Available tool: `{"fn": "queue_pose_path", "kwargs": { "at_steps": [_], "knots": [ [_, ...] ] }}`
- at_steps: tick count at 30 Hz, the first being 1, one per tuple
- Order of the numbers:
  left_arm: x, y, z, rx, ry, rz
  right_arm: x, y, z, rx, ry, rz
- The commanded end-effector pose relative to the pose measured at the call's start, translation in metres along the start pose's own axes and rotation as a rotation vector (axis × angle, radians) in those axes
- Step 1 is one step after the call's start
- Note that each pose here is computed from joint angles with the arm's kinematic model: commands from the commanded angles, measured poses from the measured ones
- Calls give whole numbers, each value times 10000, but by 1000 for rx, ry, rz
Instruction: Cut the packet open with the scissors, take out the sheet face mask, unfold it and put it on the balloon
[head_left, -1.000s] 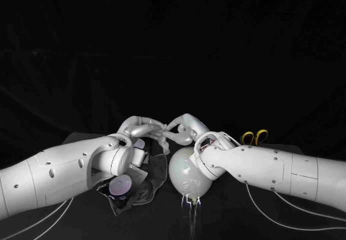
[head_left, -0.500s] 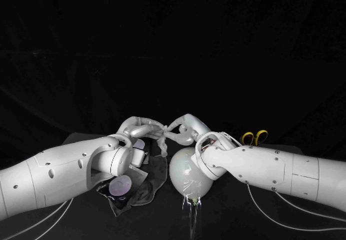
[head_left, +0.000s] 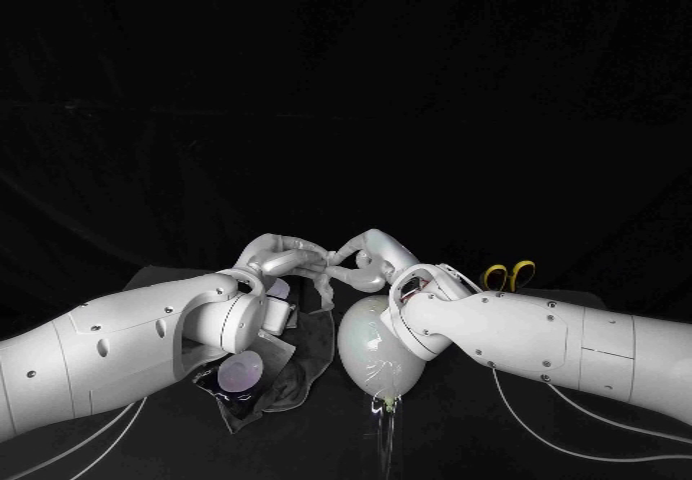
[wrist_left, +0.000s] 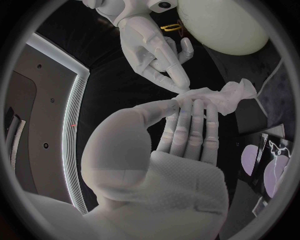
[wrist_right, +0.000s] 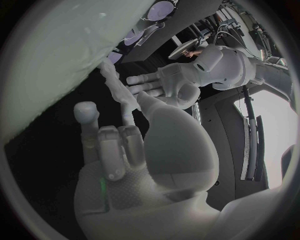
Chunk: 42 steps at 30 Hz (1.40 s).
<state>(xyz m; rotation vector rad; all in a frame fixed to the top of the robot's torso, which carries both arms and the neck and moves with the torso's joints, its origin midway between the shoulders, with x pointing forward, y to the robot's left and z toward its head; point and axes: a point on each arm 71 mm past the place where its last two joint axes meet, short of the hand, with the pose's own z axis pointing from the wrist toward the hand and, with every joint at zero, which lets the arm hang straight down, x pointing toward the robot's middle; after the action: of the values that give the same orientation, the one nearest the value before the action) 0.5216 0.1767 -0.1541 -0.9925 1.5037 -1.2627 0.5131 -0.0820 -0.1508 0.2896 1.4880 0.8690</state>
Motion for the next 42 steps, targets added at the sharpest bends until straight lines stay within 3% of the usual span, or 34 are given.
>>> {"fn": "queue_pose_path", "kwargs": {
  "at_steps": [1, 19, 42],
  "knots": [
    [48, -24, 0, 12, 37, -11, 16, 23, 3, -22, 16, -12],
    [98, -39, -7, 23, 68, -6, 15, 28, 28, -32, 3, -22],
    [46, -26, 1, 19, 45, 3, -38, -2, -7, -64, 1, -8]
  ]
}}
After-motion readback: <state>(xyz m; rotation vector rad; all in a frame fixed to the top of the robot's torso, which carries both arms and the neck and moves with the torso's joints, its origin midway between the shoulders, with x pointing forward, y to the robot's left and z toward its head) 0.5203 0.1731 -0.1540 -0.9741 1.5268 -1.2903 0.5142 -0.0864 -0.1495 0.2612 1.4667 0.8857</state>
